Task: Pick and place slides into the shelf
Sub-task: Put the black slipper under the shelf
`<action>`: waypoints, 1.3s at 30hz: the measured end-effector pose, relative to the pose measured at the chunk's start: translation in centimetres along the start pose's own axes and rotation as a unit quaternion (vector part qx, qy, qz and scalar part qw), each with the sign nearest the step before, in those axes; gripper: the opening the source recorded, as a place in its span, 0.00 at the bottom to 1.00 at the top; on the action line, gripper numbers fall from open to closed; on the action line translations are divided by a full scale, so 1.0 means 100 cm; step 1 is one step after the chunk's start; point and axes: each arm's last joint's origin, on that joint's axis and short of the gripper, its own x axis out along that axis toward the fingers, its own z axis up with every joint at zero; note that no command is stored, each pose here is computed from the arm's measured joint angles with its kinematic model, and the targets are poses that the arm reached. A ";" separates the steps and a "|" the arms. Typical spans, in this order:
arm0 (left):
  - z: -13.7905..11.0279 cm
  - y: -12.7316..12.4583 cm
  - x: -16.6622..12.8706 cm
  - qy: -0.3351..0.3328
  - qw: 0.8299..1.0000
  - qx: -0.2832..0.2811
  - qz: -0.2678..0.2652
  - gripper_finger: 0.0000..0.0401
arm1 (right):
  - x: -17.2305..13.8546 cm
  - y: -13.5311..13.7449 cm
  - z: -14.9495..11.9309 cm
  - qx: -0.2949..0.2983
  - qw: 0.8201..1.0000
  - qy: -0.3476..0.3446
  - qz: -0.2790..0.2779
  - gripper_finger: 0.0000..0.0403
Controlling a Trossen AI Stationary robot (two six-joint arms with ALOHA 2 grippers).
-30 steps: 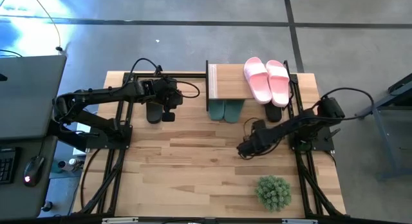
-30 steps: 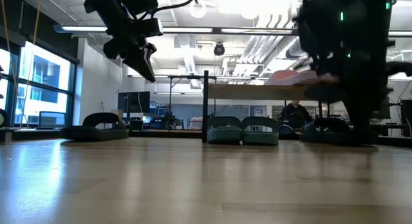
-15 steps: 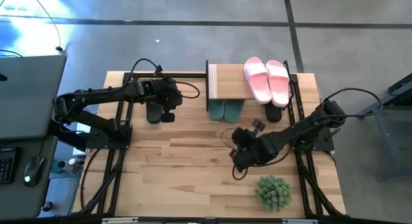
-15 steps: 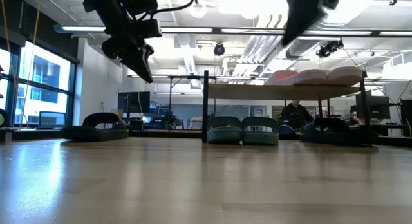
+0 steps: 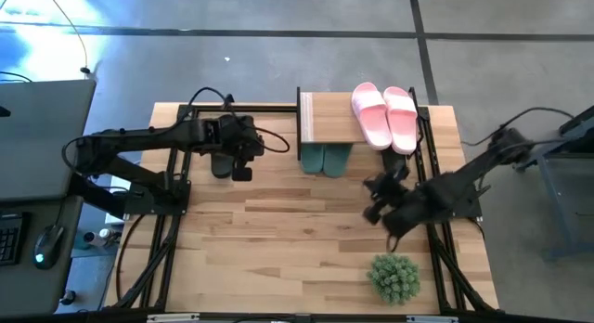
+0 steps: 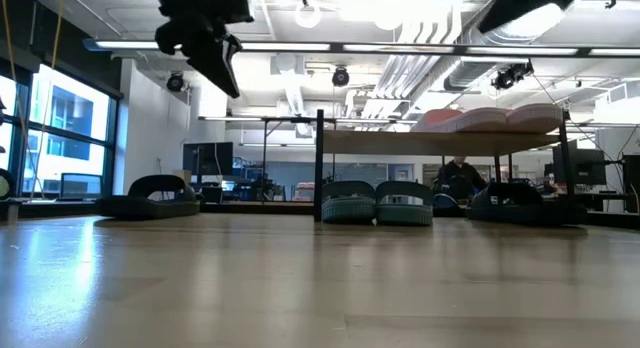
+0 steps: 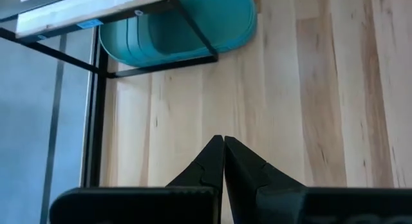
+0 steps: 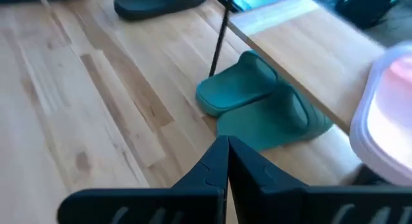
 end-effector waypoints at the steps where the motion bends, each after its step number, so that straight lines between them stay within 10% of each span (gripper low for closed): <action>1: 0.000 0.000 -0.001 -0.001 1.000 -0.001 0.001 0.01 | -0.001 -0.011 -0.004 0.013 1.000 -0.003 0.009 0.00; 10: -0.015 0.014 -0.011 0.023 0.999 -0.048 0.007 0.01 | 0.000 -0.082 -0.025 0.073 0.992 -0.062 0.078 0.00; 22: -0.046 0.055 -0.005 0.139 0.973 -0.124 0.137 0.03 | 0.005 -0.096 -0.043 0.059 0.991 -0.066 0.095 0.00; 39: -0.054 0.051 0.058 0.303 0.943 -0.080 0.109 0.59 | 0.005 -0.096 -0.043 0.028 0.993 -0.072 0.092 0.00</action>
